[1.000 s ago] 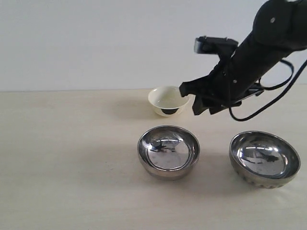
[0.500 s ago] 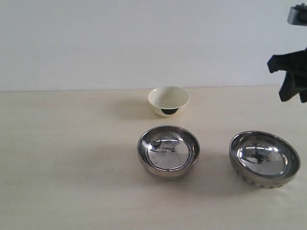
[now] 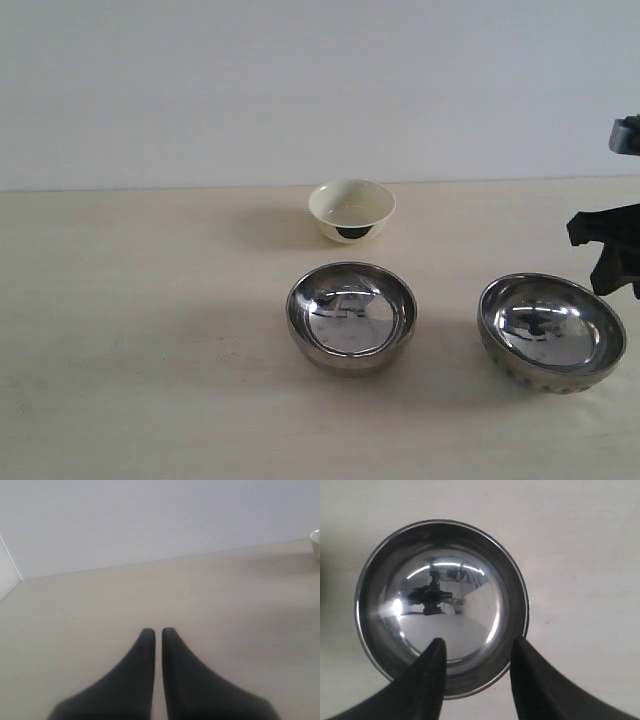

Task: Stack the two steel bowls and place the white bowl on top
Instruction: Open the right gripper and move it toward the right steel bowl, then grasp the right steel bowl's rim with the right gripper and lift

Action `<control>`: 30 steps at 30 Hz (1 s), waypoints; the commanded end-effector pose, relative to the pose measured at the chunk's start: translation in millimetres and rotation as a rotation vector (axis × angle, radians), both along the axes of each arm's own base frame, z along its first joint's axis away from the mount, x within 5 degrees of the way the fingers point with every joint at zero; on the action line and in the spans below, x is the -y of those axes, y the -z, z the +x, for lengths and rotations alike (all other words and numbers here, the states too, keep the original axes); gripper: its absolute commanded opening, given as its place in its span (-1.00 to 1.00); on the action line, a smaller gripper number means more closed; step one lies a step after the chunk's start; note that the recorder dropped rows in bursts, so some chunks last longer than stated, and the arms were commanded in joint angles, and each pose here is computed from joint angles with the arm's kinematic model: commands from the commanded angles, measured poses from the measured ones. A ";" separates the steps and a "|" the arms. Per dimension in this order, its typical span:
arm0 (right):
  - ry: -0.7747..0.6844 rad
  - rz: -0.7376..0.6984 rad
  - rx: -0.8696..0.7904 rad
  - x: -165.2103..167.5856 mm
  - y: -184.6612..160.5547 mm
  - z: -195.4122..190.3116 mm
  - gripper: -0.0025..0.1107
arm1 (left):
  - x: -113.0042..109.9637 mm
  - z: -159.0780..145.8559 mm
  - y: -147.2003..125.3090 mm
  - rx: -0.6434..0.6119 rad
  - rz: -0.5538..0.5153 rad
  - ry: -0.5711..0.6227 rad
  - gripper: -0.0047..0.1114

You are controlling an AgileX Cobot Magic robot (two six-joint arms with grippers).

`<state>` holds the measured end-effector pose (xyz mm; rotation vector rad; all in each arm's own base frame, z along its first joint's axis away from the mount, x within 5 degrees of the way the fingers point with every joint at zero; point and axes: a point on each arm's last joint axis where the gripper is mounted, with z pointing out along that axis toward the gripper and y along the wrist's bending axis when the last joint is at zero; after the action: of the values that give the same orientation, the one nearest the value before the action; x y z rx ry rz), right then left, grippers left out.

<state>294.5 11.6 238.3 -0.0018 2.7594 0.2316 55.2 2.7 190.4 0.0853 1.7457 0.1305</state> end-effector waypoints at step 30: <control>0.062 -0.058 -0.093 15.5 65.6 28.6 -0.31 | 0.1 0.0 0.3 0.009 -0.018 -0.003 -0.85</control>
<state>320.3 -1.2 177.1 0.0779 2.8590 0.1502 55.2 2.7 190.4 0.0853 1.7457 0.1305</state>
